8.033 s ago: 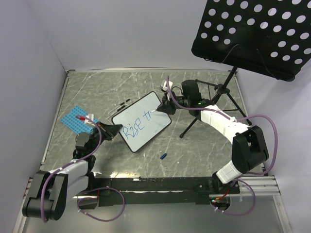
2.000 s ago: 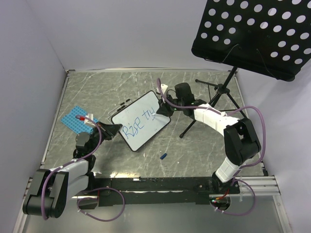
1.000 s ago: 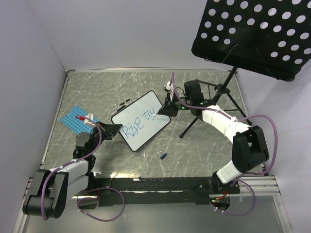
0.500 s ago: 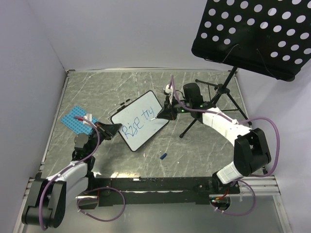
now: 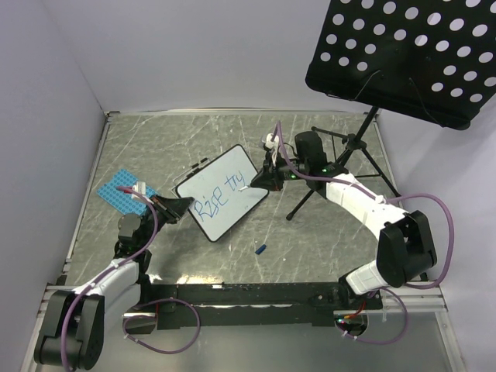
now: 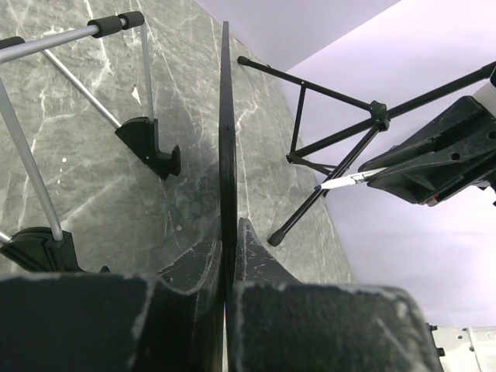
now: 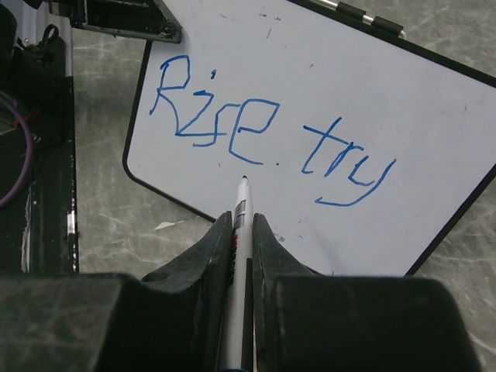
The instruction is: Write a sentence on the whiteboard
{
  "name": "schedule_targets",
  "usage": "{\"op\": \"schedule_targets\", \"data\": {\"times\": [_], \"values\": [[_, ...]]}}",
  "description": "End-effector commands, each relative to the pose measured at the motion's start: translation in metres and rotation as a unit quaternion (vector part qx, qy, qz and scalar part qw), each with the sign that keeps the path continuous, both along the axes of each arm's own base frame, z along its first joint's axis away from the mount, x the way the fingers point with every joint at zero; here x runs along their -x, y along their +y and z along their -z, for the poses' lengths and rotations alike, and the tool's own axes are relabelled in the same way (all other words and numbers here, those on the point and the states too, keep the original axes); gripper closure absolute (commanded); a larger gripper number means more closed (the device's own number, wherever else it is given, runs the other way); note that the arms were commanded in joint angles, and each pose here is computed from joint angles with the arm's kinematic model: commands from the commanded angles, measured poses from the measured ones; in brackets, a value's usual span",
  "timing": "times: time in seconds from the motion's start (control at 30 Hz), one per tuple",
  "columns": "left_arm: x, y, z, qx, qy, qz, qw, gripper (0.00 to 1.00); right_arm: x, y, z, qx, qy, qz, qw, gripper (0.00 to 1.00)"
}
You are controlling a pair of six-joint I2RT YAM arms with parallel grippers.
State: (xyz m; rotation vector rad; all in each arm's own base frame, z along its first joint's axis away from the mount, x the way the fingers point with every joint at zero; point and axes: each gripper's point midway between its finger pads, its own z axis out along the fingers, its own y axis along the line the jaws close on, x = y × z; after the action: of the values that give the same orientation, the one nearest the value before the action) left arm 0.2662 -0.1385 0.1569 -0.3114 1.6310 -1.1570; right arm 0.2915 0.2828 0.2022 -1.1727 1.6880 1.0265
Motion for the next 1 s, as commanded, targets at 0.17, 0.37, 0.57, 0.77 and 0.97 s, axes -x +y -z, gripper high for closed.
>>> {"op": "schedule_targets", "data": {"times": [0.17, 0.37, 0.57, 0.77, 0.97], "values": [[0.014, 0.002, 0.013, 0.017, 0.001, -0.008, 1.000, 0.99, 0.017, 0.015, -0.024, -0.022, -0.037, -0.035, 0.998, 1.00], [0.013, 0.001, 0.014, 0.015, 0.003, -0.007, 1.000, 0.99, 0.031, 0.024, -0.014, -0.012, -0.032, -0.058, 0.998, 1.00], [0.014, -0.001, 0.018, 0.012, 0.005, -0.005, 1.000, 0.99, 0.037, 0.026, -0.007, -0.008, -0.029, -0.072, 0.997, 1.00], [0.013, -0.002, 0.019, 0.007, 0.005, -0.003, 1.000, 0.99, 0.039, 0.027, -0.001, -0.007, -0.021, -0.080, 0.997, 1.00], [0.013, -0.002, 0.022, 0.004, 0.006, -0.003, 1.000, 0.99, 0.040, 0.027, 0.002, -0.006, -0.017, -0.085, 0.996, 1.00]]}}
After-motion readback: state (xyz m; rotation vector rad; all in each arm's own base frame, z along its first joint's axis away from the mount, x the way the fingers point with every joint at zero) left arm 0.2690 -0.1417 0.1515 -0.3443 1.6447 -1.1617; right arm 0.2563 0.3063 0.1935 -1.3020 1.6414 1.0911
